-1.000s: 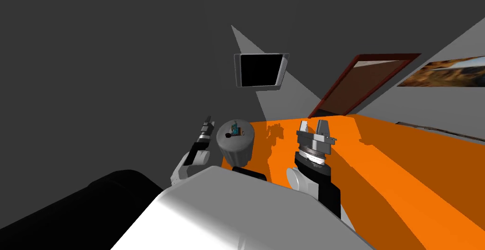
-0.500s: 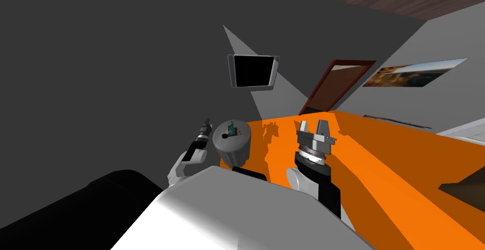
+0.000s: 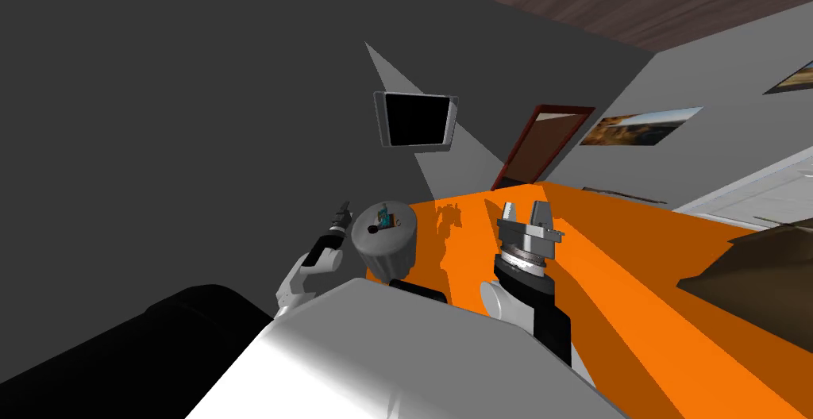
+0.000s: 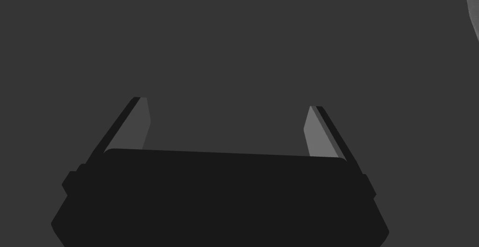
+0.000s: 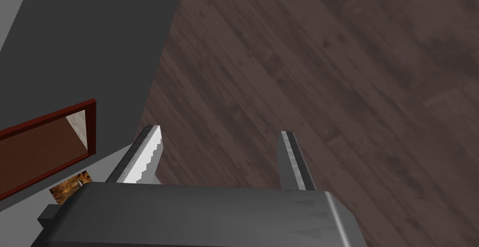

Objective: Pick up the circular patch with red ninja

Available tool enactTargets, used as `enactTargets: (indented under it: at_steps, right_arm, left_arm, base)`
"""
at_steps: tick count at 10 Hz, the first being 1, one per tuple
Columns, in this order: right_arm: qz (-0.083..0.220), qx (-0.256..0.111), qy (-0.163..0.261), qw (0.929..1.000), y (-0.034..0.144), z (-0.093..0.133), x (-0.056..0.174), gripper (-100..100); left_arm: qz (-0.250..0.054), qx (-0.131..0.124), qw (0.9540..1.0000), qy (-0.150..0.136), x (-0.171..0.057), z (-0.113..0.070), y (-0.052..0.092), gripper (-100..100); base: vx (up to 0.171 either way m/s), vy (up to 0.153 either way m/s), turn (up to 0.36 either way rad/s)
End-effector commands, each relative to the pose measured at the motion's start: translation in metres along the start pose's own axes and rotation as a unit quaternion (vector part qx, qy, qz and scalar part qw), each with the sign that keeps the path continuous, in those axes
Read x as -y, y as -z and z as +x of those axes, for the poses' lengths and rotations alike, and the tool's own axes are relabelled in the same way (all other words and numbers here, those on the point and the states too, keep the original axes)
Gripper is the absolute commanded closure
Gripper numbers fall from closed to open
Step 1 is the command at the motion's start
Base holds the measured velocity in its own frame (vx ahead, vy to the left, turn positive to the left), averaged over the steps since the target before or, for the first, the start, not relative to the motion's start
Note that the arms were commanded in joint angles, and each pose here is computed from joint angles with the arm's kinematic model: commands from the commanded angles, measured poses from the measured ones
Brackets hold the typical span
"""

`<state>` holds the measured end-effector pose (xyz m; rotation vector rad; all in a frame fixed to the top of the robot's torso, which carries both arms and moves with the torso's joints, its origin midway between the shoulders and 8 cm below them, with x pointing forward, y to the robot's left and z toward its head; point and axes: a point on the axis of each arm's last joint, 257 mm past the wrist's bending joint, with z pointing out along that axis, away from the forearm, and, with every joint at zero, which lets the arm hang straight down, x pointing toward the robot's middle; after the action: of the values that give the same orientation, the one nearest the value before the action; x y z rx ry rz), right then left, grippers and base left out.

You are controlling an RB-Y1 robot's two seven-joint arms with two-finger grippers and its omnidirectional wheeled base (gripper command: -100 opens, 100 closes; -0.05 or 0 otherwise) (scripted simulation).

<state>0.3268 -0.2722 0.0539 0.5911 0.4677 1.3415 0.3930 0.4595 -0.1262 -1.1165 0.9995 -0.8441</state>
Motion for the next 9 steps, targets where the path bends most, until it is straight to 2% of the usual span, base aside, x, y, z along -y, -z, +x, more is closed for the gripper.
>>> enactTargets:
  at_steps: [1,2,3,4,5,6,7,9]
  right_arm:
    - [0.000,0.000,0.000,1.0000,0.000,0.000,0.000,0]
    - [0.000,0.000,0.000,1.0000,0.000,0.000,0.000,0]
    - [0.000,0.000,0.000,1.0000,0.000,0.000,0.000,0]
    - [0.000,0.000,0.000,1.0000,0.000,0.000,0.000,0]
    - [0.000,0.000,0.000,1.0000,0.000,0.000,0.000,0]
    - [0.000,0.000,0.000,1.0000,0.000,0.000,0.000,0]
    - [0.000,0.000,0.000,1.0000,0.000,0.000,0.000,0]
    - [0.000,0.000,0.000,1.0000,0.000,0.000,0.000,0]
  left_arm:
    - [-0.030,0.005,0.9995,-0.002,-0.017,-0.008,0.001,-100]
    - [-0.033,0.005,0.9995,-0.002,-0.019,-0.008,0.001,-100]
    - [-0.060,0.019,0.9980,-0.005,-0.037,-0.028,0.000,-100]
    - [-0.073,0.018,0.9971,-0.005,-0.043,-0.028,0.001,-100]
    - [-0.098,0.033,0.9946,-0.006,-0.059,-0.049,0.001,-100]
    - [-0.118,0.033,0.9925,-0.005,-0.069,-0.049,0.003,-100]
    - [-0.140,0.049,0.9889,-0.004,-0.083,-0.071,0.005,-100]
    - [-0.167,0.049,0.9848,-0.003,-0.097,-0.070,0.009,-100]
  base:
    - [-0.017,0.000,-0.150]
    - [-0.002,0.000,-0.016]
    - [-0.024,-0.004,-0.237]
    - [-0.015,-0.001,-0.155]
    - [-0.020,-0.002,-0.223]
    - [-0.011,-0.001,-0.138]
    - [-0.020,-0.002,-0.257]
    - [-0.007,0.003,-0.074]
